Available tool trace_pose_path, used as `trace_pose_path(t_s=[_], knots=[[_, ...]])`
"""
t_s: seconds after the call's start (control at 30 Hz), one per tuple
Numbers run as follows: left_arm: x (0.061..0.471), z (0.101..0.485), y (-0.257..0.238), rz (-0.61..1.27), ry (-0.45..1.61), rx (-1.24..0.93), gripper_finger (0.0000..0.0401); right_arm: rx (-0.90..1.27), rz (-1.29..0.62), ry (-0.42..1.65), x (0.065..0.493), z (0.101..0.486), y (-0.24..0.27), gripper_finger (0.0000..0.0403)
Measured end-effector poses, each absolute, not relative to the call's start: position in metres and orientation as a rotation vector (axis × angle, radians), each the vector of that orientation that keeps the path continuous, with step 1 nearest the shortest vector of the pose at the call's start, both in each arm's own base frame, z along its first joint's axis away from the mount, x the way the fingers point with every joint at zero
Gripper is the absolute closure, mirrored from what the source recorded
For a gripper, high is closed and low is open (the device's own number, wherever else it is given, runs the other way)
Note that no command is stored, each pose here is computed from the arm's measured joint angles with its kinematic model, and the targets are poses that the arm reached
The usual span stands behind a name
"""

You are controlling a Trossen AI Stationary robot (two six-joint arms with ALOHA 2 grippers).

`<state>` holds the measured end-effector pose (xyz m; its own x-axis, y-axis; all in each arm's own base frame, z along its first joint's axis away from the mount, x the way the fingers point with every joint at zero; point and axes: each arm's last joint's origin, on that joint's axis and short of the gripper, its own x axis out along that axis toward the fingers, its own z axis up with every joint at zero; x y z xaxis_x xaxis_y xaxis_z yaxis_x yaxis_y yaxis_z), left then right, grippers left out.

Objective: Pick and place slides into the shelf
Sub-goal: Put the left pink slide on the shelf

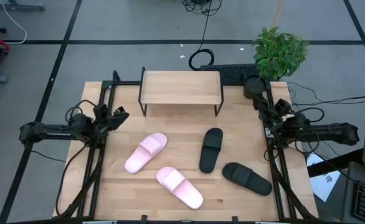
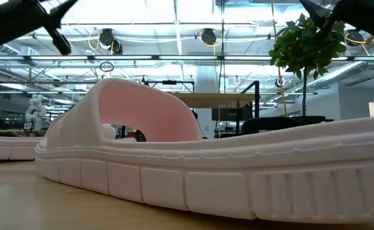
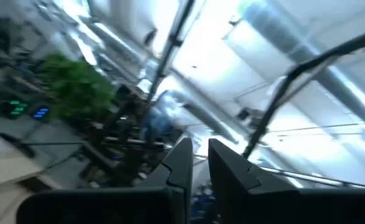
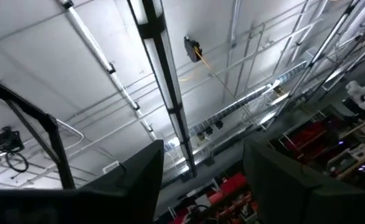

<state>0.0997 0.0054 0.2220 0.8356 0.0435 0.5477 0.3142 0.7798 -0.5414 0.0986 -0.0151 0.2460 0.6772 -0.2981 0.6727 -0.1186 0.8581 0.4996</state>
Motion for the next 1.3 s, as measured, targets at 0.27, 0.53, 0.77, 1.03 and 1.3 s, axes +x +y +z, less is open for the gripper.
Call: trace_pose_path(t_s=[0.27, 0.53, 0.77, 1.03, 1.3], knots=[[0.1, 0.238, -0.005, -0.278, -0.548, -0.632, 0.0355, 0.405, 0.177, -0.749, 0.145, 0.299, 0.001, 0.0193], [0.12, 0.275, -0.022, -0.128, 0.101, -0.674, 0.0355, 0.355, 0.262, -0.471, 0.208, 0.346, 0.028, 0.0193], [0.145, 0.282, -0.057, -0.036, 0.638, -0.573, 0.0355, 0.335, 0.282, -0.431, 0.224, 0.361, 0.038, 0.0193], [0.168, 0.228, -0.11, 0.033, 1.004, -0.419, 0.0355, 0.338, 0.275, -0.421, 0.224, 0.359, 0.037, 0.0193], [0.183, 0.217, -0.123, 0.145, 1.026, -0.161, 0.0355, 0.361, 0.279, -0.415, 0.225, 0.359, 0.037, 0.0193]])
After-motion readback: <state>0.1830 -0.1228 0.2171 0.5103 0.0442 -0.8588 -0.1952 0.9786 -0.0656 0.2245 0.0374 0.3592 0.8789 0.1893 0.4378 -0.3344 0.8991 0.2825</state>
